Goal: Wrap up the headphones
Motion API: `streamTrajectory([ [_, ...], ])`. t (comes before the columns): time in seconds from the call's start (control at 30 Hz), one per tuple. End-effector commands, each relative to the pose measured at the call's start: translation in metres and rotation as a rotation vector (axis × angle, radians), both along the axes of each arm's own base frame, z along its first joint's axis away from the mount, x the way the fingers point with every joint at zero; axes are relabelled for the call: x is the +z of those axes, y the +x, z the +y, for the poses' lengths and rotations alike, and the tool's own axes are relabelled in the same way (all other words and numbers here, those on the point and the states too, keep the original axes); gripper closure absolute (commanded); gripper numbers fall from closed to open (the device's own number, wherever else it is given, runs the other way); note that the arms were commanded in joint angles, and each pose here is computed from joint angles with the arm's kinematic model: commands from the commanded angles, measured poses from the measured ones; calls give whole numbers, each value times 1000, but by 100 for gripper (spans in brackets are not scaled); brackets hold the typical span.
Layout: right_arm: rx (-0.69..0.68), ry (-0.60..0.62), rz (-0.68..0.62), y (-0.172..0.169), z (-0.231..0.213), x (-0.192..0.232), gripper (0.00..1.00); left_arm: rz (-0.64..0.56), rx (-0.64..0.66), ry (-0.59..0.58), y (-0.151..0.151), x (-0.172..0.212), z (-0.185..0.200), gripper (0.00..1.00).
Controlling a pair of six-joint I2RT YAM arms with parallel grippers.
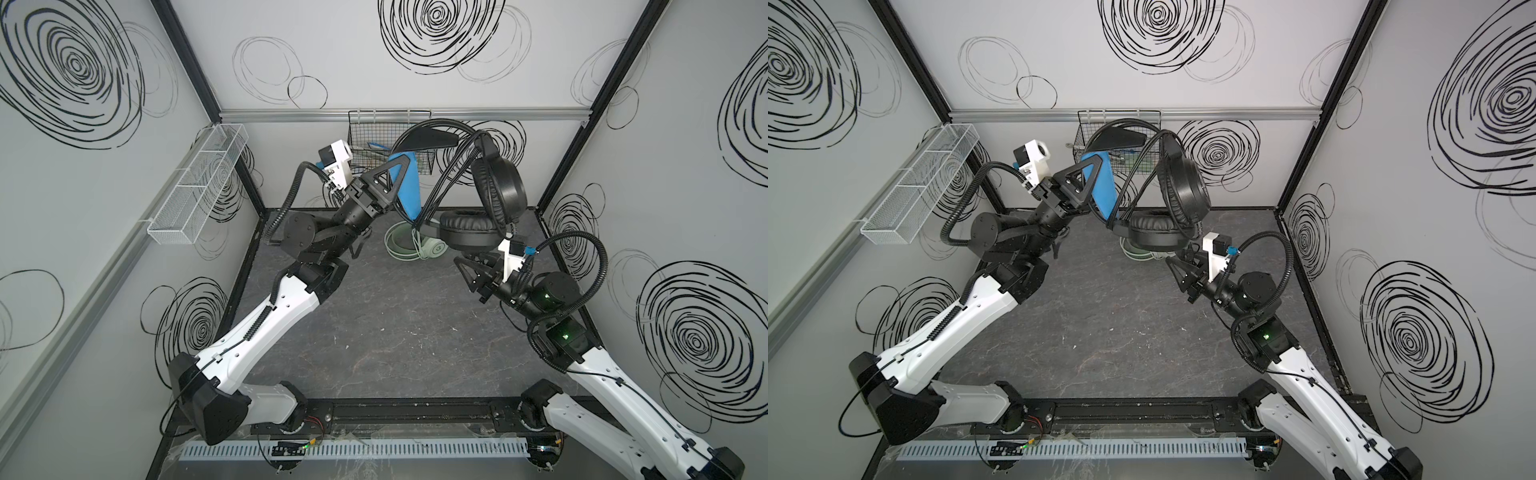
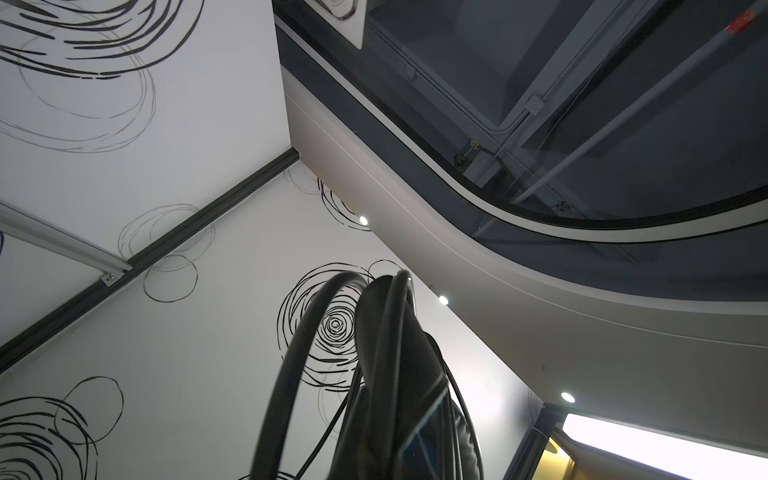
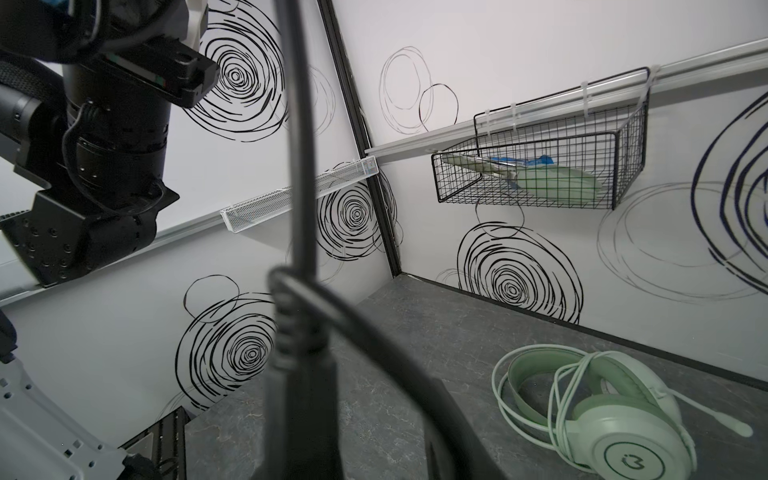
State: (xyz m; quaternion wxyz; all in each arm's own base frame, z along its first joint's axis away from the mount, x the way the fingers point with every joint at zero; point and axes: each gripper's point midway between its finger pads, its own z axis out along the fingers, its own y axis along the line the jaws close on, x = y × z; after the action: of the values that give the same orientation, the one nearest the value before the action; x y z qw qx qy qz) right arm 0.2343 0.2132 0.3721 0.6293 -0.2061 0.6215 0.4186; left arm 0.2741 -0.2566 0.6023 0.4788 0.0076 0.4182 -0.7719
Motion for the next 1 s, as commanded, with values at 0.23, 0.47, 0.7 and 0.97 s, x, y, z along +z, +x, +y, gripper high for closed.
streamTrajectory([
  [0.23,-13,-17,1,-2,-3,-5,64,-120,20,-161,-32,43,38,100],
  [0.47,-25,-40,12,-5,-6,-12,62,-124,37,-164,-28,45,44,100],
  [0.7,-65,-53,14,-2,-11,-15,76,-120,52,-166,-24,45,47,100],
  [0.97,-102,-63,27,2,-16,-23,76,-126,65,-165,-24,47,50,100],
])
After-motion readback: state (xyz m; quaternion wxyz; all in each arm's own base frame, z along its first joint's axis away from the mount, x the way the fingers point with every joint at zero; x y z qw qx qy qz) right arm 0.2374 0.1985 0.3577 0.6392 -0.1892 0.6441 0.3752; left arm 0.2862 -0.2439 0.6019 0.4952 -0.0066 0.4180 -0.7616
